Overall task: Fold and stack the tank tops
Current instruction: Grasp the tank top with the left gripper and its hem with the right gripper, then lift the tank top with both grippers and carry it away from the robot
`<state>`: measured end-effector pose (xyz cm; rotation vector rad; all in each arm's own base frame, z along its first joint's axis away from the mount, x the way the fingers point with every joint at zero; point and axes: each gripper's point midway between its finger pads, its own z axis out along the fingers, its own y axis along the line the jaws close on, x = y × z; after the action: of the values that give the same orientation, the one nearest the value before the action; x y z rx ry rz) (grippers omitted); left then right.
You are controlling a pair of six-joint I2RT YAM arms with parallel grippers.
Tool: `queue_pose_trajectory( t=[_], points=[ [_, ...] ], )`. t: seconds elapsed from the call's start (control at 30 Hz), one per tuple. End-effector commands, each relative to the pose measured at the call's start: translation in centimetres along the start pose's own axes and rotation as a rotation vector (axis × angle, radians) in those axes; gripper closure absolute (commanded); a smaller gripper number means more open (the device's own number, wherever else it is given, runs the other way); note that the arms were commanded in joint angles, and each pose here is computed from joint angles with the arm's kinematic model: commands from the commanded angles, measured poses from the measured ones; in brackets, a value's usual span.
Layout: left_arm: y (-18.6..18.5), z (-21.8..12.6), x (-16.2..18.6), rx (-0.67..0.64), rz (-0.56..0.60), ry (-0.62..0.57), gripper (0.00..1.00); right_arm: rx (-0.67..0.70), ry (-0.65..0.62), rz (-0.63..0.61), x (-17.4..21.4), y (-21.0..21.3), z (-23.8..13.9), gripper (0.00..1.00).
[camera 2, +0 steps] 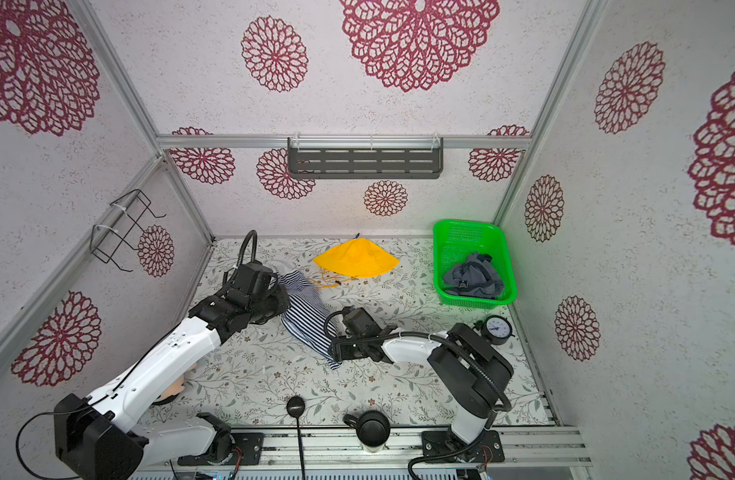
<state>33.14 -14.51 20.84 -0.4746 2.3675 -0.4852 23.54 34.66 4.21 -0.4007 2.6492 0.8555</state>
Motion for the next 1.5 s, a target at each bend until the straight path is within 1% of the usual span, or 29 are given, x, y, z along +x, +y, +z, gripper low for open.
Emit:
queue_pose_trajectory(
  t=[0.0, 0.03, 0.07, 0.1, 0.13, 0.2, 0.27, 0.33, 0.4, 0.47, 0.53, 0.6, 0.7, 0.8, 0.9, 0.97, 1.0, 1.1, 1.2, 1.3, 1.37, 1.4, 1.47],
  points=[
    [-0.6, -1.6, -1.9, 0.022, -0.007, -0.065, 1.00, 0.068, 0.006, 0.002, 0.2, 0.1, 0.6, 0.56],
    [-0.4, -1.7, -2.0, 0.019, -0.009, -0.070, 1.00, 0.085, 0.010, -0.010, 0.2, 0.2, 0.8, 0.65],
    [-0.3, -1.8, -2.1, 0.018, -0.012, -0.076, 1.00, 0.096, 0.011, -0.021, 0.2, 0.3, 1.0, 0.80],
    [-0.2, -1.9, -2.2, 0.018, -0.015, -0.082, 1.00, 0.101, 0.009, -0.024, 0.0, 0.4, 1.1, 0.93],
    [-0.1, -2.0, -2.2, 0.018, -0.018, -0.085, 1.00, 0.102, 0.006, -0.030, -0.2, 0.4, 1.1, 1.00],
    [0.2, -2.4, -2.4, 0.018, -0.022, -0.090, 1.00, 0.135, -0.020, -0.068, -1.6, 0.3, 0.1, 1.00],
    [0.3, -2.6, -2.4, 0.022, -0.014, -0.087, 1.00, 0.198, -0.051, -0.122, -3.8, -0.6, -1.7, 1.00],
    [-0.2, -2.3, -2.5, 0.042, 0.001, -0.069, 1.00, 0.278, -0.088, -0.172, -6.7, -2.0, -4.4, 1.00],
    [-1.2, -1.3, -2.7, 0.064, 0.030, -0.044, 1.00, 0.333, -0.141, -0.209, -10.4, -3.4, -7.7, 1.00],
    [-2.8, -0.3, -3.8, 0.092, 0.070, -0.031, 1.00, 0.369, -0.199, -0.225, -14.1, -4.5, -11.1, 1.00],
    [-4.9, 0.0, -6.5, 0.143, 0.097, -0.043, 1.00, 0.392, -0.243, -0.252, -17.6, -4.6, -14.5, 1.00],
    [-6.5, -0.6, -10.8, 0.180, 0.123, -0.086, 1.00, 0.409, -0.337, -0.308, -21.8, -3.2, -18.5, 1.00],
    [-9.2, -3.6, -17.1, 0.200, 0.193, -0.165, 1.00, 0.425, -0.448, -0.359, -26.0, -1.0, -23.3, 1.00],
    [-11.6, -7.3, -20.5, 0.212, 0.276, -0.216, 1.00, 0.420, -0.550, -0.404, -28.2, 1.5, -27.5, 1.00],
    [-12.2, -9.6, -20.9, 0.208, 0.333, -0.216, 1.00, 0.413, -0.624, -0.422, -28.3, 2.8, -30.4, 1.00],
    [-11.5, -9.7, -19.6, 0.198, 0.351, -0.176, 1.00, 0.408, -0.635, -0.424, -27.2, 2.7, -31.2, 1.00],
    [-11.0, -9.2, -18.5, 0.194, 0.359, -0.148, 1.00, 0.404, -0.631, -0.422, -26.5, 2.5, -31.1, 1.00],
    [-9.6, -7.4, -13.7, 0.193, 0.429, -0.070, 1.00, 0.360, -0.572, -0.435, -22.9, 1.7, -29.6, 1.00],
    [-6.7, -5.5, -7.7, 0.170, 0.408, 0.044, 1.00, 0.330, -0.447, -0.442, -17.8, -0.1, -26.6, 1.00],
    [-4.3, -3.3, -1.2, 0.165, 0.391, 0.127, 1.00, 0.297, -0.292, -0.446, -11.8, -1.9, -22.6, 1.00],
    [-3.1, -1.4, 2.8, 0.169, 0.360, 0.188, 1.00, 0.285, -0.183, -0.416, -7.8, -3.7, -19.5, 1.00],
    [-2.6, -0.5, 4.5, 0.166, 0.342, 0.215, 1.00, 0.290, -0.144, -0.395, -6.0, -4.7, -18.3, 1.00],
    [-2.2, 0.9, 7.8, 0.167, 0.343, 0.274, 1.00, 0.305, -0.094, -0.355, -3.4, -6.4, -16.9, 1.00]
  ],
)
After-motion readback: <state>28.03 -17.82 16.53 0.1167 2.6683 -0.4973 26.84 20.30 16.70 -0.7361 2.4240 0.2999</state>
